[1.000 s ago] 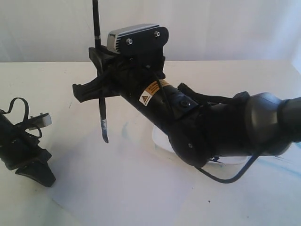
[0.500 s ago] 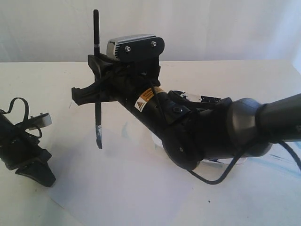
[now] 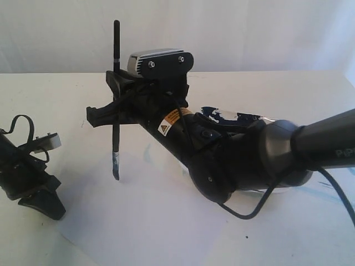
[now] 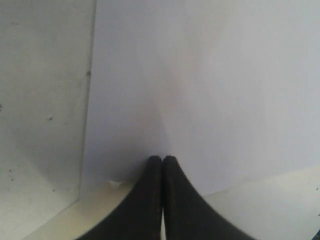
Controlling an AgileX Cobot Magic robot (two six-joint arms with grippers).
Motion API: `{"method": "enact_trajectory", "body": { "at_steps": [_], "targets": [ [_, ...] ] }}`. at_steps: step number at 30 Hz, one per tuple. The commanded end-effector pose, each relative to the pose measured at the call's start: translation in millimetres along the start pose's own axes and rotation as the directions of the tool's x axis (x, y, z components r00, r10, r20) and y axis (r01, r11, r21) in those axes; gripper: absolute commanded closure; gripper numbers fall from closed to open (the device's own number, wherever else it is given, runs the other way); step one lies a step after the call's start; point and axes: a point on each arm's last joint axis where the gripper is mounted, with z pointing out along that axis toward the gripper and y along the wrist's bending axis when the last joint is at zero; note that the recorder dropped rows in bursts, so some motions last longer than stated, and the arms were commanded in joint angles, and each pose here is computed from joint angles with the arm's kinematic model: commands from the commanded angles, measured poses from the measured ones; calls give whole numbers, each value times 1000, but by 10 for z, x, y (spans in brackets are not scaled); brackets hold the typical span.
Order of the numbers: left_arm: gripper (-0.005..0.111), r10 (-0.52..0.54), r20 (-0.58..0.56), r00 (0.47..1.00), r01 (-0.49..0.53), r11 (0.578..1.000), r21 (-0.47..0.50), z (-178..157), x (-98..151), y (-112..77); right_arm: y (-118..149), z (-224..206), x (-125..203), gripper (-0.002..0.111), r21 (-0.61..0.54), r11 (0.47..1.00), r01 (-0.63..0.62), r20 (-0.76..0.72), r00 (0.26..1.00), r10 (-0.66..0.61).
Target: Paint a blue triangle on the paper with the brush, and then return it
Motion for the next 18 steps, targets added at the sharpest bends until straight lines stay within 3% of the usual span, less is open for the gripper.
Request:
{"method": "enact_trajectory", "body": {
  "at_steps": [1, 18],
  "targets": [
    [107, -7, -2, 1000, 7, 1000, 3, -3, 5, 10, 95, -4, -9, 108, -14, 999, -35, 19, 999, 35],
    [107, -7, -1, 1000, 7, 1000, 2, -3, 4, 11, 377, -101, 34, 108, 138, 988, 69, 15, 997, -72]
  ]
}}
